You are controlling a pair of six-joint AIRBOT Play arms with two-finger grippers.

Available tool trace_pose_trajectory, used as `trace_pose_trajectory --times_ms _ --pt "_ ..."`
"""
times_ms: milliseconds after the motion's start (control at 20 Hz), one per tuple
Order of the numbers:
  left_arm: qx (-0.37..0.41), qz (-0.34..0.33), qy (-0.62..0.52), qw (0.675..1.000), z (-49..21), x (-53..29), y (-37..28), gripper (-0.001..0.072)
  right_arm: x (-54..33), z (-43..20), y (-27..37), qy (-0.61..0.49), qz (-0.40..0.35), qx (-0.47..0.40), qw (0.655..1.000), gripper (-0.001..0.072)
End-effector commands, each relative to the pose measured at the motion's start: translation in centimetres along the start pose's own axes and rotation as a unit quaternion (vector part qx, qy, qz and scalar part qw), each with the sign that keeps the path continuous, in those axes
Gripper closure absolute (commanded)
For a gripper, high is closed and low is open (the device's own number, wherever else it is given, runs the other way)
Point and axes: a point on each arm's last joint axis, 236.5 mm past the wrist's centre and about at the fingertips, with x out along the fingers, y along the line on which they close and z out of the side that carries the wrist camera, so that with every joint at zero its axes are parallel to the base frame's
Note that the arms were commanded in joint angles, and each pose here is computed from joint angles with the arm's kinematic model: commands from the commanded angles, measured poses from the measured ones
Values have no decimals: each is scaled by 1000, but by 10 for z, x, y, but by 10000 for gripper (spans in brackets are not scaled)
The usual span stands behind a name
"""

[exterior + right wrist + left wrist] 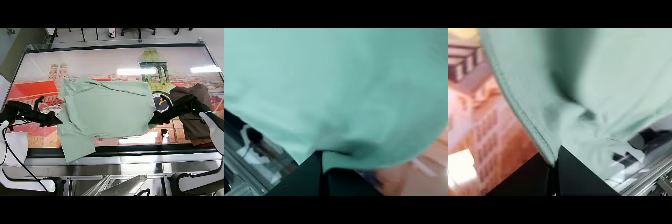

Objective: Fold the shirts.

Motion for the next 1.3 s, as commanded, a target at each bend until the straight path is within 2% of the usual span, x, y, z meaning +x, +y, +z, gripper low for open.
trace_pose_trajectory --times_ms 0,50,100,150,200,300,350,400,450,500,550,650,750,850,950,1100,1250 --pt "106 4 -101 989 12 -93 -80 689 -90 37 106 -133 21 -117 984 695" --pt "142 37 -172 974 16 -144 -111 689 -140 43 147 -201 2 -171 965 695" --pt "188 77 -251 946 15 -197 -146 689 -199 41 198 -286 -27 -237 928 695" --pt "230 119 -349 900 8 -258 -188 689 -256 31 247 -374 -58 -295 877 695" --pt "261 153 -440 846 -10 -311 -231 689 -314 10 299 -467 -92 -352 806 694" --pt "318 207 -611 695 -72 -404 -319 689 -396 -55 376 -594 -155 -424 666 693" --pt "334 218 -675 621 -113 -436 -357 689 -420 -91 401 -632 -176 -441 612 693" --pt "342 222 -718 564 -149 -455 -386 689 -433 -117 418 -655 -187 -452 576 693" --pt "348 226 -740 529 -175 -464 -404 689 -441 -138 428 -670 -196 -458 550 693" --pt "357 232 -750 507 -195 -465 -418 690 -443 -152 433 -676 -200 -463 537 694" --pt "364 233 -751 499 -204 -464 -425 689 -443 -159 435 -677 -205 -466 532 694" --pt "357 221 -750 511 -203 -462 -425 690 -443 -153 429 -672 -216 -462 537 693" --pt "345 218 -727 552 -177 -455 -407 689 -435 -128 414 -653 -213 -451 570 693" --pt "328 208 -675 627 -135 -434 -375 689 -413 -87 386 -612 -201 -430 632 693" --pt "299 153 -611 717 -86 -402 -340 689 -380 -36 349 -561 -164 -398 707 693" --pt "257 73 -496 826 -6 -323 -280 689 -311 41 271 -475 -133 -331 804 694" --pt "248 63 -362 896 67 -194 -217 689 -216 109 184 -390 -117 -259 876 694"
